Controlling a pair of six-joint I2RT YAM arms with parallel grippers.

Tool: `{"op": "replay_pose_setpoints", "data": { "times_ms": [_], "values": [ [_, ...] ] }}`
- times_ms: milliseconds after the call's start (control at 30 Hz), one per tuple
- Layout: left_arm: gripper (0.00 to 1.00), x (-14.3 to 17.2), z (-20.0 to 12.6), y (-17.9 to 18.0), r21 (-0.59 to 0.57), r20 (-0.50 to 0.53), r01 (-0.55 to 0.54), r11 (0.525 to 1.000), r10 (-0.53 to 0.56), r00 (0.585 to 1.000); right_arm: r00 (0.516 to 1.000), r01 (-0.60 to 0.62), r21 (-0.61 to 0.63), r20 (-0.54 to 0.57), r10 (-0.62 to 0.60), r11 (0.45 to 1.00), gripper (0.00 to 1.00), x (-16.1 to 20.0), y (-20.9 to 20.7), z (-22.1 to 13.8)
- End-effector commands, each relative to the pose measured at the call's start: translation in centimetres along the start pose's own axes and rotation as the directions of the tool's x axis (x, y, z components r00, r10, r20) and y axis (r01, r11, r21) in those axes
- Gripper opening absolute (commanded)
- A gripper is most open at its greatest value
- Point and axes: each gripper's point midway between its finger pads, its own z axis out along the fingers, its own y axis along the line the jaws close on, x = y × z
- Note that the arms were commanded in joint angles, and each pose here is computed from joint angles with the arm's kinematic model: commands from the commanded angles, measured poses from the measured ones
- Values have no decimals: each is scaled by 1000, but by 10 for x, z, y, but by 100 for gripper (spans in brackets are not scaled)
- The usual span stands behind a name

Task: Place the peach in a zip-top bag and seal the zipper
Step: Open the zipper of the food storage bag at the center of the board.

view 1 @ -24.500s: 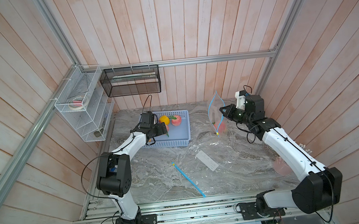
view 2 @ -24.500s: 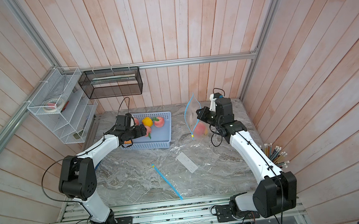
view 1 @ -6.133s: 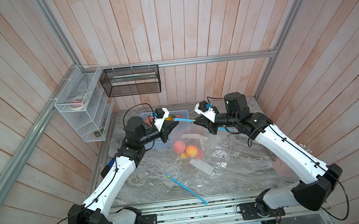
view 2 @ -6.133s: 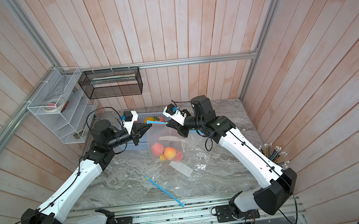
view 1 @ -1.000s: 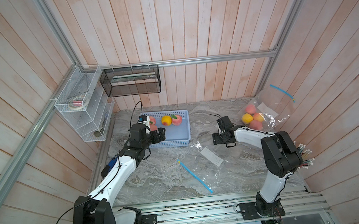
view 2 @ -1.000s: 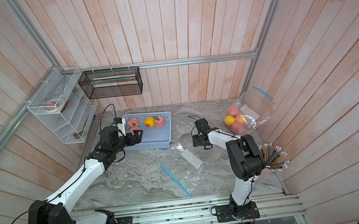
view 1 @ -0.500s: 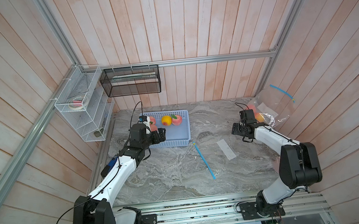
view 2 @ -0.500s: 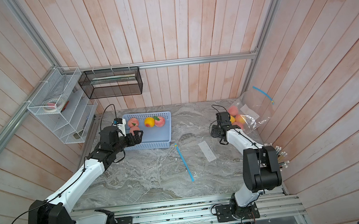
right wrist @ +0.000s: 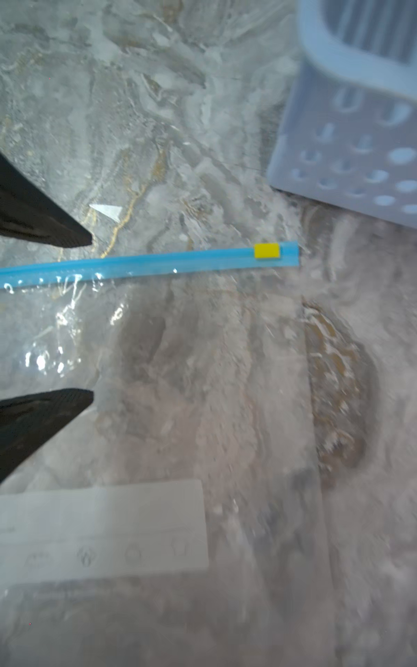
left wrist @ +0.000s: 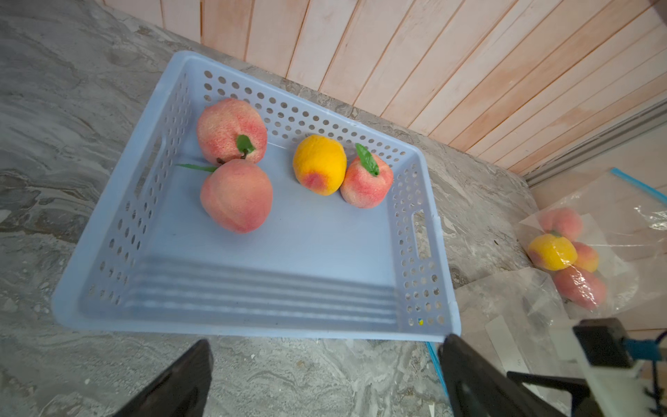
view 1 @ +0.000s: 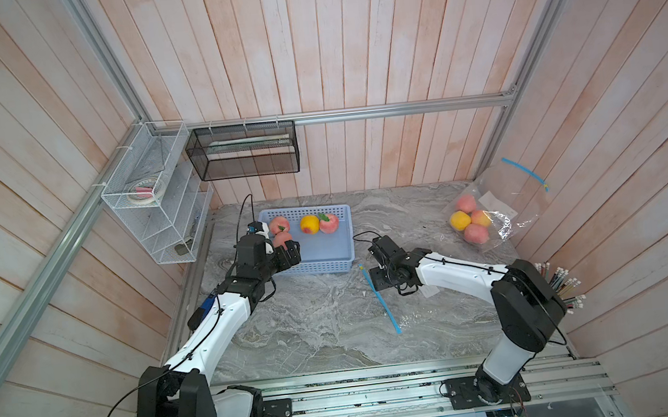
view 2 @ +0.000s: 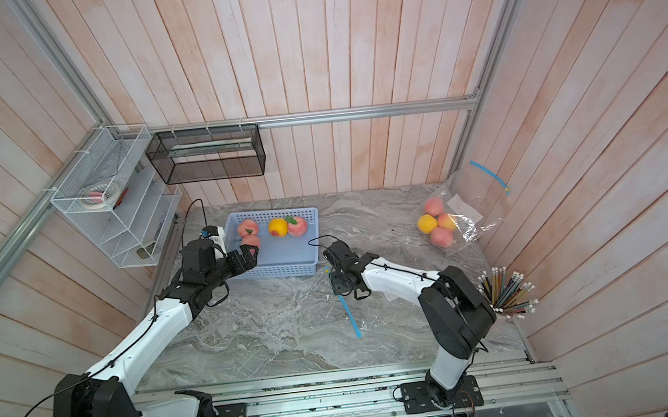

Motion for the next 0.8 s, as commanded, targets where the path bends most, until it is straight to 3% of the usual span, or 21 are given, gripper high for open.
{"op": "replay_pose_setpoints", "data": {
  "times_ms": [0,333,633,767],
  "values": [
    [100,-8,-7,1,8,41,22,1000,-22,999,998,-2,-35,-56,0,999,61,9,12,6],
    [100,-8,-9,0,19,46,17,1000,-18,999,992,29,-41,-120,-34,999,49,27,14,22],
    [100,-10,-9,-1,26,51,13,1000,-14,999,988,33,-34,-152,-38,999,30,35,13,29],
    [100,-11,-9,-2,30,52,13,999,-15,999,987,27,-49,-155,-34,998,17,35,14,29]
  ]
}}
